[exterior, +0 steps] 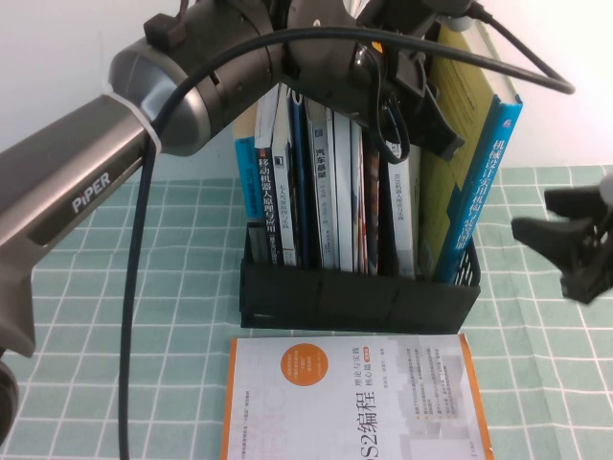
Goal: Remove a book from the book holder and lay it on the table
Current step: Hold the bookshelf, then pick up the right side book from the book shelf
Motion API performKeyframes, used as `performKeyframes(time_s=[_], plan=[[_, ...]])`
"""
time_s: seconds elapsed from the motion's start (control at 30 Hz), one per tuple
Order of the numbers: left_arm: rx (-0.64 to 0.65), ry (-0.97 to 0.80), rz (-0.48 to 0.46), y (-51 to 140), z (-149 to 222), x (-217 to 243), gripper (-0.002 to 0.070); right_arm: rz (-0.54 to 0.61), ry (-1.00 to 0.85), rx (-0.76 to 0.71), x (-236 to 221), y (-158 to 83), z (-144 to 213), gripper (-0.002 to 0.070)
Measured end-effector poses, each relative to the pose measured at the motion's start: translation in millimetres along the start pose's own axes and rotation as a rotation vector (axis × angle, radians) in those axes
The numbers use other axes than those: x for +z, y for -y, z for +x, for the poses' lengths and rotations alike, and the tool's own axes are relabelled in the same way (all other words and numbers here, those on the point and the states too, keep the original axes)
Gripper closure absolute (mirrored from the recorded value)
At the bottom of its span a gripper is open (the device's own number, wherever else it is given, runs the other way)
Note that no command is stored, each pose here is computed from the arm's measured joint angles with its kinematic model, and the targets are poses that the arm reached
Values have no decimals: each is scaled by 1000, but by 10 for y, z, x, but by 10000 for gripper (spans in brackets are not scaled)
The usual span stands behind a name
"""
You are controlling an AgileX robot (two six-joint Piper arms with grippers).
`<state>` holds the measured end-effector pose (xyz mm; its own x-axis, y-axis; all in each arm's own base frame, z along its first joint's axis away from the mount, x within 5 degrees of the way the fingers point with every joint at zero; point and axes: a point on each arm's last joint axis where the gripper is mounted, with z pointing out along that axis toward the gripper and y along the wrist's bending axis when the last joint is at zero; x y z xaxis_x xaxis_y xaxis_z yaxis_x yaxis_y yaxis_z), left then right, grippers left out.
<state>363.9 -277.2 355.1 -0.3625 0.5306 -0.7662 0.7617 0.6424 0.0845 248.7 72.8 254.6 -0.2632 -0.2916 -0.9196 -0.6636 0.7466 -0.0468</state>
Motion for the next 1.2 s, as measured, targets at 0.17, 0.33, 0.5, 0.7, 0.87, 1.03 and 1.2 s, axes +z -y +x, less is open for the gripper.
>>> performKeyframes(time_s=[0.17,0.33,0.5,0.7,0.87,1.03,1.2], plan=[[0,-5,2,2,4,0,679,20,42,28,122,163,-233,130],[0,-6,2,2,5,-3,679,26,50,71,240,270,-314,96],[0,-6,2,2,5,-3,679,20,30,103,391,360,-288,102],[1,-5,2,3,2,-10,679,-6,23,95,597,363,-344,104],[2,-7,1,2,4,-10,679,11,-41,71,890,314,-291,108],[1,-7,1,2,4,-10,679,25,-100,79,1171,406,-145,156],[3,-11,-1,0,7,-10,679,12,-87,90,1350,482,-155,226]])
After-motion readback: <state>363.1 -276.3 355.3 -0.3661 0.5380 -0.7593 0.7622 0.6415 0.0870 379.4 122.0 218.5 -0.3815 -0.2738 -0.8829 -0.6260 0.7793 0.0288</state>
